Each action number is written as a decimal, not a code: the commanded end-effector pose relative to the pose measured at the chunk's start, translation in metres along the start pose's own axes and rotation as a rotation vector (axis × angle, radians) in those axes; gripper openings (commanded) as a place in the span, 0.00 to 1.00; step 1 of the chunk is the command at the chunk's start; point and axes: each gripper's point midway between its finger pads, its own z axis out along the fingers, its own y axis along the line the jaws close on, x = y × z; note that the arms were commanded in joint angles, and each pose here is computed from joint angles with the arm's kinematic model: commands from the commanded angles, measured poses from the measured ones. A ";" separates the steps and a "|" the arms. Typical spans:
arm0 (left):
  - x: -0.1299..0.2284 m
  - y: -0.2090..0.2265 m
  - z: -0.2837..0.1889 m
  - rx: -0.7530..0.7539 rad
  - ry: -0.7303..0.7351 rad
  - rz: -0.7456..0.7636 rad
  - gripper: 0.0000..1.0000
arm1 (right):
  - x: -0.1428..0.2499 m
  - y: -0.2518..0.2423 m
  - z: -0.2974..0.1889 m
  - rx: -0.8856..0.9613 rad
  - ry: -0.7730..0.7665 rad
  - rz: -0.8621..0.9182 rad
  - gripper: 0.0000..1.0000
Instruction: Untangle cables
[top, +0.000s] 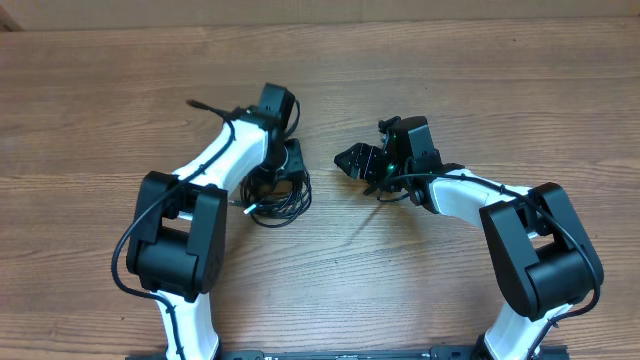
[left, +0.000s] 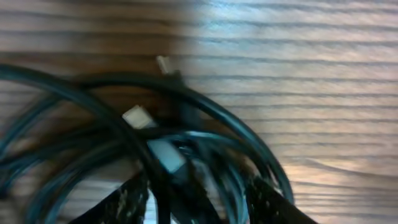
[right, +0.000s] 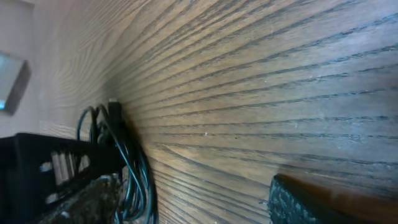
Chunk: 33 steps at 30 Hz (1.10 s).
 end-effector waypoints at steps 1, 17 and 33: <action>0.017 -0.047 0.005 0.216 0.053 0.108 0.52 | 0.006 -0.016 0.003 0.053 0.005 0.024 0.70; 0.002 -0.148 -0.090 0.636 -0.006 0.568 0.90 | -0.017 -0.087 -0.040 0.152 0.001 0.334 0.61; -0.002 -0.038 -0.083 -0.034 0.076 0.348 0.77 | -0.016 -0.085 -0.039 0.143 0.010 0.334 0.64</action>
